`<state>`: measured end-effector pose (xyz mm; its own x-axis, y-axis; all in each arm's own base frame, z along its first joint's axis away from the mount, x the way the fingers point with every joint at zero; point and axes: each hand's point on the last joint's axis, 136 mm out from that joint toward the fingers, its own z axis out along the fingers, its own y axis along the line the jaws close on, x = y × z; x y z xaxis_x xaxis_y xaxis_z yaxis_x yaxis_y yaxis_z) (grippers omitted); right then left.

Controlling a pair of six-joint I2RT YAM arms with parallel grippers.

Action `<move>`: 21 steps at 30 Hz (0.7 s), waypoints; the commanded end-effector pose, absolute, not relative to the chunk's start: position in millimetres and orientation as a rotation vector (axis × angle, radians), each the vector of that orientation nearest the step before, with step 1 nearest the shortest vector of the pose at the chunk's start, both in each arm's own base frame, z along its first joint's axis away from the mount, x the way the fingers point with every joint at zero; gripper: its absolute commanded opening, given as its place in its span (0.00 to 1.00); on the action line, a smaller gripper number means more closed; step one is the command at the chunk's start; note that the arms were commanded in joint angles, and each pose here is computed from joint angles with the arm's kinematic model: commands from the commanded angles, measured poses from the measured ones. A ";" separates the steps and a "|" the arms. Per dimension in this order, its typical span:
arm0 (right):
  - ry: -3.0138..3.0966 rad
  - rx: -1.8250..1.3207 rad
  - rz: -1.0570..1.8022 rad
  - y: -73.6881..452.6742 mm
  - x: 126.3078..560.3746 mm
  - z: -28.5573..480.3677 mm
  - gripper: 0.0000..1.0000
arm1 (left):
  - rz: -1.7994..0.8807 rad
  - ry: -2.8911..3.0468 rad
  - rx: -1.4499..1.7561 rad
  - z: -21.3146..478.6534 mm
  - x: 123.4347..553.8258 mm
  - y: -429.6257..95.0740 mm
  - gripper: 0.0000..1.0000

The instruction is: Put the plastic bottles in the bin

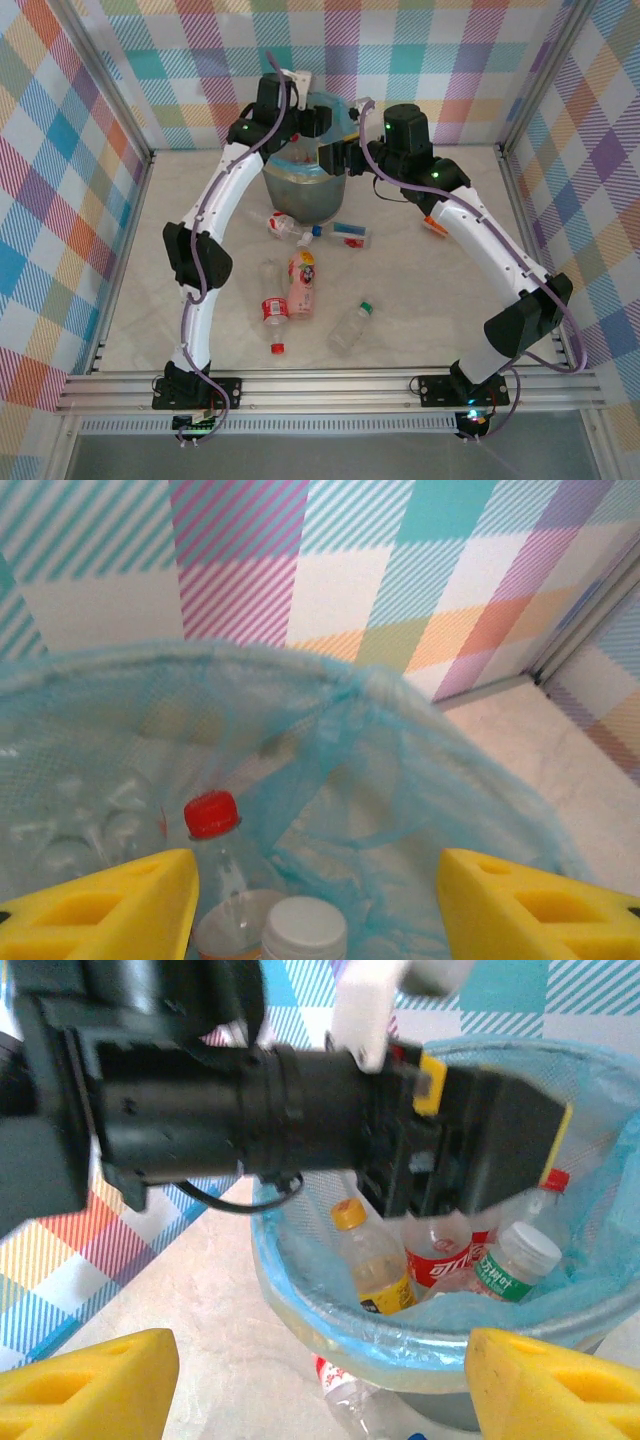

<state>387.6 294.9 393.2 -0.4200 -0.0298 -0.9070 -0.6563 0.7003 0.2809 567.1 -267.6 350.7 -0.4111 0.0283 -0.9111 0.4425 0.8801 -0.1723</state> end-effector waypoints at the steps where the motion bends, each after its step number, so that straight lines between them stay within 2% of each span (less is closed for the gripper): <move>1: 1.876 -0.540 0.786 284.0 369.8 409.9 0.76 | -0.509 1.767 0.310 452.3 530.2 -251.4 0.65; 9: 2.139 -0.403 0.668 244.8 354.1 348.1 0.75 | -0.449 1.776 0.405 468.9 463.2 -247.1 0.65; 18: 2.352 0.180 0.611 130.6 379.0 261.5 0.75 | -0.380 1.773 0.668 416.7 382.5 -285.3 0.66; 21: 2.387 0.279 0.649 112.9 382.1 236.6 0.72 | -0.398 1.796 0.743 394.4 361.7 -303.6 0.66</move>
